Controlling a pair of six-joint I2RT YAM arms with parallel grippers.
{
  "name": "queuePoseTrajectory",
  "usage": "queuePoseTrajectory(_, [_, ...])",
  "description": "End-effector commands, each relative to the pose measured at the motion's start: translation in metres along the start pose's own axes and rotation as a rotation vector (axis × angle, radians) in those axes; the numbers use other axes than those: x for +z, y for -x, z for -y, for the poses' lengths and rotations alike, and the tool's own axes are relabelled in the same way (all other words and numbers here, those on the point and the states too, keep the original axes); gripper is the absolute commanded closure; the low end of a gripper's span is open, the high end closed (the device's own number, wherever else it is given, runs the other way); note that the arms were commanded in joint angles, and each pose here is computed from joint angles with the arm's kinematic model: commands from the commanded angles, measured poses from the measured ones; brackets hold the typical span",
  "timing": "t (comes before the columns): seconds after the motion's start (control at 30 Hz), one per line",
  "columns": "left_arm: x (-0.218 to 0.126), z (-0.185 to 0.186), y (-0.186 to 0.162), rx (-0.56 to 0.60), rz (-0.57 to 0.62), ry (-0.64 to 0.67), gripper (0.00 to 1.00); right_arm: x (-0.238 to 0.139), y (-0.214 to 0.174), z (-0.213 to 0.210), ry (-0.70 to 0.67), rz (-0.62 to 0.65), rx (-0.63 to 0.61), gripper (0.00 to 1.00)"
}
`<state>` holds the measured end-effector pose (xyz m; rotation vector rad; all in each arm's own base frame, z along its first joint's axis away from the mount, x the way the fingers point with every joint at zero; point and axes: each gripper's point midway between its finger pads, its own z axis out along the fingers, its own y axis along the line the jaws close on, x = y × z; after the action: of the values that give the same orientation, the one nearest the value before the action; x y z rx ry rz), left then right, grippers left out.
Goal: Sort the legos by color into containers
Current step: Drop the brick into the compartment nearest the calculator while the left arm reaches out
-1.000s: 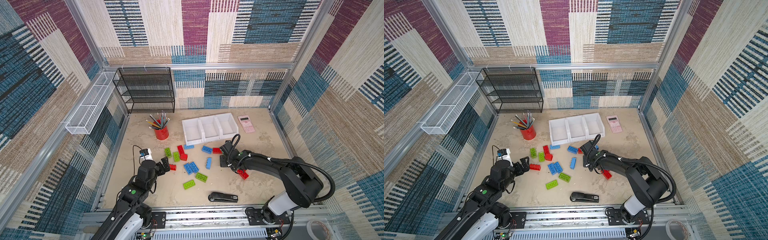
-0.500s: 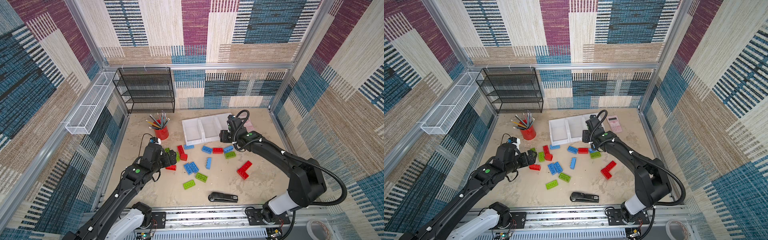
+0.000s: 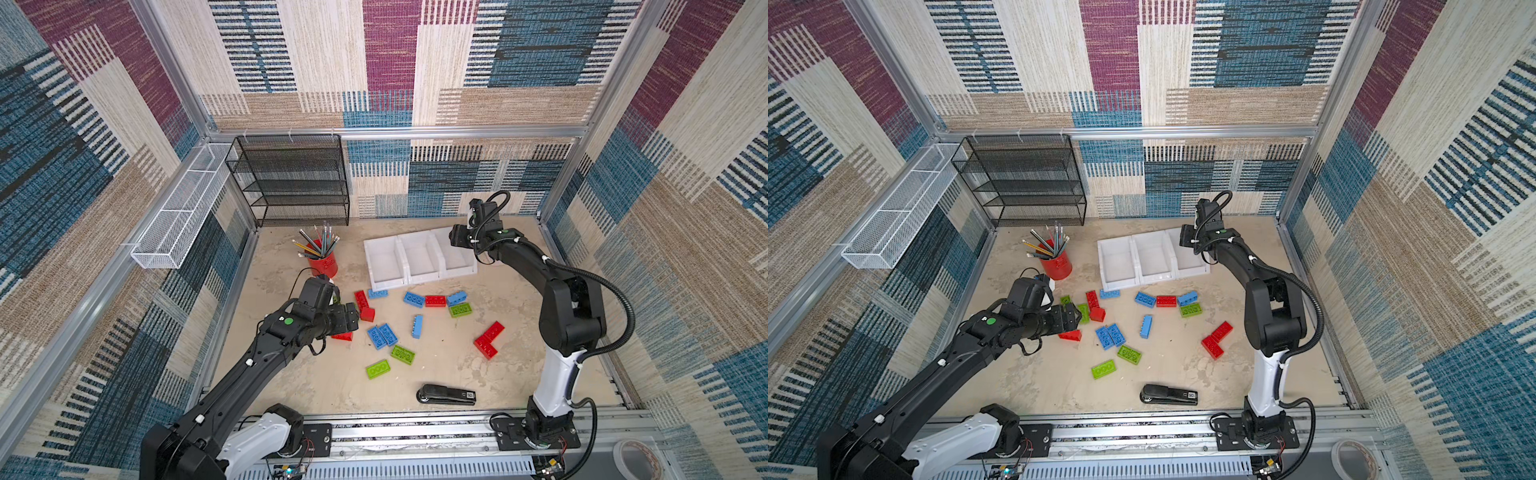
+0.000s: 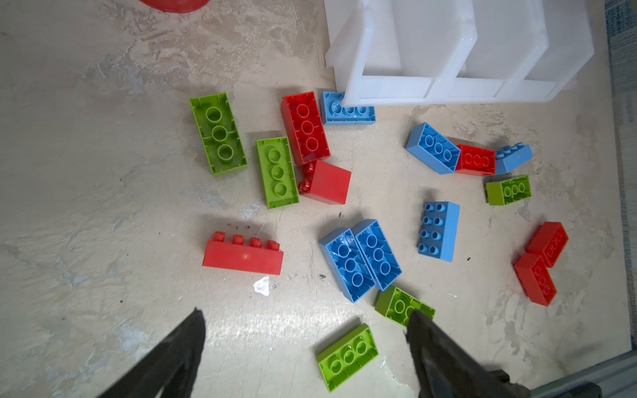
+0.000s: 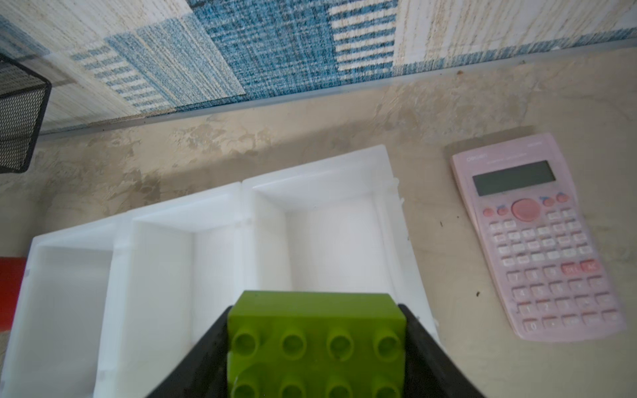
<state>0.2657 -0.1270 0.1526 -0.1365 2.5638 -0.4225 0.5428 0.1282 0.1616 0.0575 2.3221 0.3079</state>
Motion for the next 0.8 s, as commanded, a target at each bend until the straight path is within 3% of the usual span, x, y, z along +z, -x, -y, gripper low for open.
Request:
queuePoseTrajectory(0.0, [0.004,0.001,0.014,0.042,0.025,0.027,0.07,0.013,0.011,-0.005,0.018,0.018,-0.026,0.38])
queuePoseTrajectory(0.27, [0.020,-0.009,0.016,0.014,-0.018,0.095,0.11,0.026,0.014,-0.006,0.025,0.009,-0.024,0.34])
queuePoseTrajectory(0.47, [0.025,-0.018,0.018,-0.036,-0.048,0.109,0.13,0.023,0.018,-0.009,0.037,0.016,-0.017,0.18])
queuePoseTrajectory(0.57, [0.027,-0.022,0.023,-0.059,-0.074,0.114,0.14,0.014,0.022,-0.011,0.047,0.032,-0.016,0.12])
queuePoseTrajectory(0.77, [0.038,-0.030,0.033,-0.073,-0.124,0.152,0.16,-0.020,0.026,-0.023,0.102,0.080,-0.034,0.10])
